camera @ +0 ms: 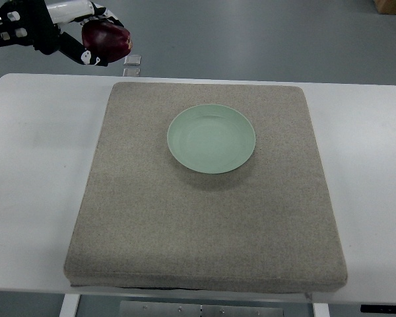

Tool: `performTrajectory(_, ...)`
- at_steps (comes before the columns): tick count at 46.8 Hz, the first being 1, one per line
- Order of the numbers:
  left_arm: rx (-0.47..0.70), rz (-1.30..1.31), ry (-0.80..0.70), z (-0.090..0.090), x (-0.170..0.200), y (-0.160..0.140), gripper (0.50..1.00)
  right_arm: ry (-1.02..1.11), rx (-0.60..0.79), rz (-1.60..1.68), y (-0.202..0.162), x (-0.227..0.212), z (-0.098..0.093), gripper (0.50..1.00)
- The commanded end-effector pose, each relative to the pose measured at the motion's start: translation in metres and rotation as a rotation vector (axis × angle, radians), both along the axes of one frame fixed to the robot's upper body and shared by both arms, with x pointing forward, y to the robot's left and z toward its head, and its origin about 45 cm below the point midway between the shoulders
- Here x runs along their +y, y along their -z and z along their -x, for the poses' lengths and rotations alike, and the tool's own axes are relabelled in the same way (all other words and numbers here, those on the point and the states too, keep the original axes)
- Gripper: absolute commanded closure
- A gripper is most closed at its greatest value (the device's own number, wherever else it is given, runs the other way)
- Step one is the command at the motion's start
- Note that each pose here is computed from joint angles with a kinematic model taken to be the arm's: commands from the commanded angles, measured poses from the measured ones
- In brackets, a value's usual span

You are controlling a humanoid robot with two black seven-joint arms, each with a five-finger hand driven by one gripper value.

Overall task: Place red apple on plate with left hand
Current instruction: 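Lift the red apple up off the board with the left hand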

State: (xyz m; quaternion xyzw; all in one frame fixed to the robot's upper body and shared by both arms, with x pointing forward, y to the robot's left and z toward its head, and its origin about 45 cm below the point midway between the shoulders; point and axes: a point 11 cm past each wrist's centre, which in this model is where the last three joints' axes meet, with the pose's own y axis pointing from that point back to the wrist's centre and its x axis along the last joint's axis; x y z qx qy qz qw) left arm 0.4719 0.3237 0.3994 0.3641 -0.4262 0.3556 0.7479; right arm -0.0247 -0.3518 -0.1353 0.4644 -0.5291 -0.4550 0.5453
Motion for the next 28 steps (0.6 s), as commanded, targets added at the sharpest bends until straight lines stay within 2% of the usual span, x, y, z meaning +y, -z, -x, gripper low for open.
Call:
performTrajectory(1,-0.016,0.007,0.009,-0.001,-0.003,-0.012,1.000,0.000,0.001,0.000,0.000,0.000,0.000,0.568)
performTrajectory(14,-0.047,0.029,0.134,0.005,-0.053,-0.021,1.000,0.000,0.001,0.000,0.000,0.000,0.000,0.568)
performTrajectory(28,-0.015,0.061,0.244,0.007,-0.110,0.001,1.000,0.000,0.001,0.000,0.000,0.000,0.000,0.568)
